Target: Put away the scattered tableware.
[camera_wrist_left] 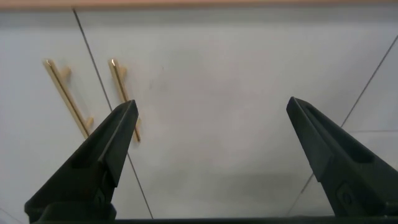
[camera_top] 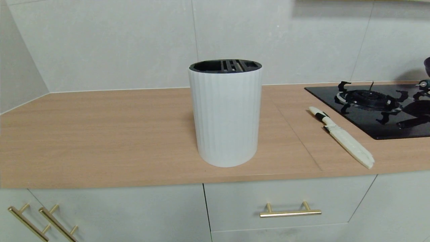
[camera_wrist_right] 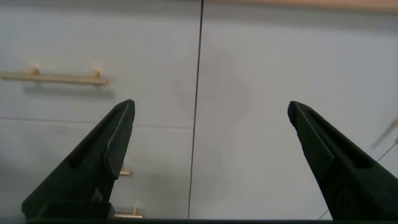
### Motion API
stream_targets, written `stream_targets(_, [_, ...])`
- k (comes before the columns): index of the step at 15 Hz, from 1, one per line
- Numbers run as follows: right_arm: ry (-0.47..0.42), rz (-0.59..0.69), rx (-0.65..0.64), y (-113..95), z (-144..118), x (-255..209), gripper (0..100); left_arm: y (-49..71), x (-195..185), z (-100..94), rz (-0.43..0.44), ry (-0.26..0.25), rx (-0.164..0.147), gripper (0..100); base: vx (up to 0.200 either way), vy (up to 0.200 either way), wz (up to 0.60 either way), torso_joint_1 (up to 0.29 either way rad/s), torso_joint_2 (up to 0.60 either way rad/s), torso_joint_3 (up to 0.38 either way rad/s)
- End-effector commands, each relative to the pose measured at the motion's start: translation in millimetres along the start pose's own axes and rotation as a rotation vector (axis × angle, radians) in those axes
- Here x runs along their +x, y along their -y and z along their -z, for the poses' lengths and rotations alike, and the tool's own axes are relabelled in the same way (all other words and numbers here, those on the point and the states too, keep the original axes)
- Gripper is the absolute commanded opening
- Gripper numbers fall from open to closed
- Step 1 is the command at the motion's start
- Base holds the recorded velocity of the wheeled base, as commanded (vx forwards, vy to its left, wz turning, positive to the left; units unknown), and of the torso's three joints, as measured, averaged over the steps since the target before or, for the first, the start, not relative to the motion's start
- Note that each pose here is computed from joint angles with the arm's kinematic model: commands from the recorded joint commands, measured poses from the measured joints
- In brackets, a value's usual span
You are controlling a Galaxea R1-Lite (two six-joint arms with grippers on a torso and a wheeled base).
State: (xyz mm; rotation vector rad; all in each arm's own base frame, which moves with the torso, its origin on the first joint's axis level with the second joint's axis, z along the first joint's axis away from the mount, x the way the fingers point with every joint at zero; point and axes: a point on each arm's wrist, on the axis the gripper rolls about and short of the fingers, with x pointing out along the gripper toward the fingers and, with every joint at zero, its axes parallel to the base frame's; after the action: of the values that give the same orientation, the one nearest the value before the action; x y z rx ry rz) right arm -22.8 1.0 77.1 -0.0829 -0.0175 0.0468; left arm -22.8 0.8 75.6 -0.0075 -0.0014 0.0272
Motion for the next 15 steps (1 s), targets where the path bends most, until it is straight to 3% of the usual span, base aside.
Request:
stream_targets(1, [0.0, 0.0, 0.0, 0.0, -0.2, 0.1, 100, 0.0, 0.0, -0.1, 0.0, 0.0, 0.0, 100, 0.0, 0.0, 0.0, 0.188, -0.47, -0.29])
stream_targets(15, [0.0, 0.0, 0.0, 0.0, -0.2, 0.1, 100, 0.0, 0.0, -0.1, -0.002, 0.0, -0.002, 100, 0.0, 0.0, 0.0, 0.214, -0.5, -0.285])
